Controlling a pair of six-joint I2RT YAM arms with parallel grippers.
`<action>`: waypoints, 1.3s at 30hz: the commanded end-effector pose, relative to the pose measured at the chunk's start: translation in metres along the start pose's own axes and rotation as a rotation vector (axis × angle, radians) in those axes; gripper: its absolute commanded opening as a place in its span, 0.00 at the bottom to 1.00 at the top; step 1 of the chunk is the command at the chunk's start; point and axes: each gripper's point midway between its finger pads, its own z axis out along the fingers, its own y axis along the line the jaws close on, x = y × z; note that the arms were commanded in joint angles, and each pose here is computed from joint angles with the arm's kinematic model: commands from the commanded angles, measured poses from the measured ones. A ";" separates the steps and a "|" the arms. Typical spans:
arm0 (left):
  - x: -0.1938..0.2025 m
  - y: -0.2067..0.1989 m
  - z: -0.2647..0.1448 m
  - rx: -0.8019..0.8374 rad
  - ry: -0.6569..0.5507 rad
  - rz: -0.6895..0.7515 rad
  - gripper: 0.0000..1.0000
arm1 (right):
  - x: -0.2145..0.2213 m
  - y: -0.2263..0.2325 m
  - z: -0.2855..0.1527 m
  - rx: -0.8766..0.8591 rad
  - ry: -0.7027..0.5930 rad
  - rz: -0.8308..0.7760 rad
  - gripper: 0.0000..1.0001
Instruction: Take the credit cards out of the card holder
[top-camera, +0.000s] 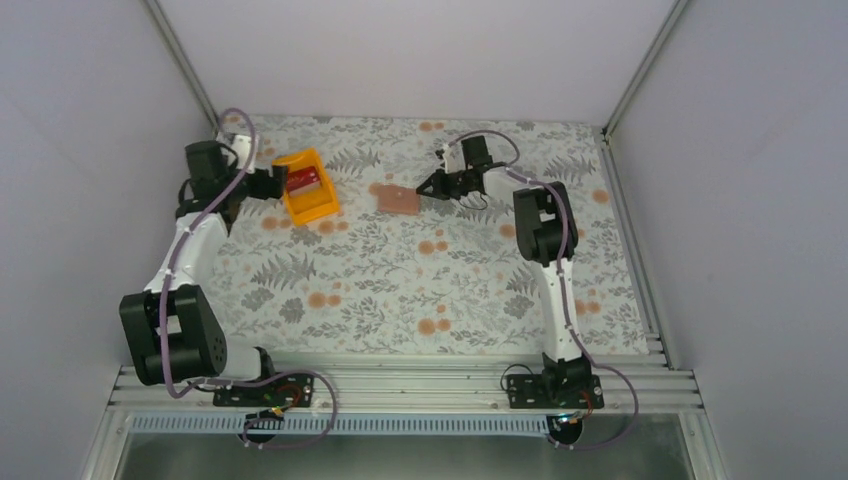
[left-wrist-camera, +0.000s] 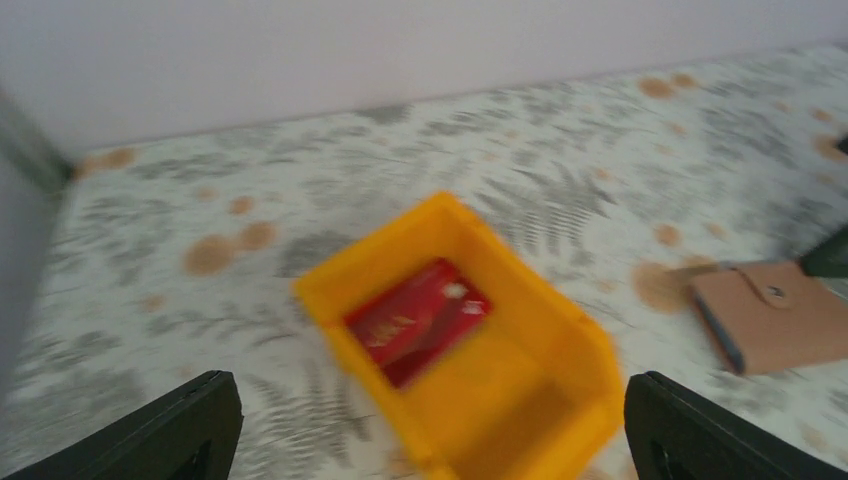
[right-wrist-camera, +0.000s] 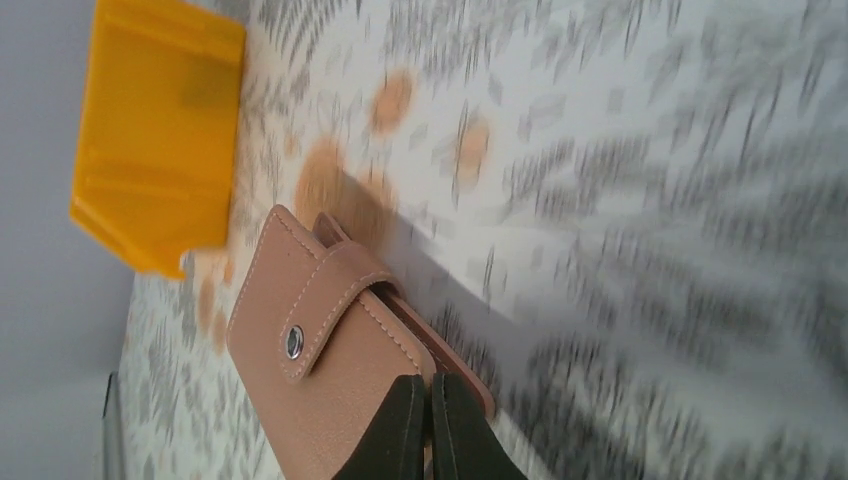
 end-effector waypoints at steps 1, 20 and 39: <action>0.021 -0.084 0.008 0.231 0.067 0.085 0.94 | 0.040 0.015 -0.015 0.000 0.068 0.034 0.04; 0.061 -0.193 -0.003 0.603 0.238 0.300 0.90 | 0.212 0.093 -0.103 0.504 0.180 -0.009 0.36; 0.012 -0.115 -0.049 0.394 0.173 0.342 0.95 | 0.242 0.126 -0.005 0.485 0.602 -0.598 0.96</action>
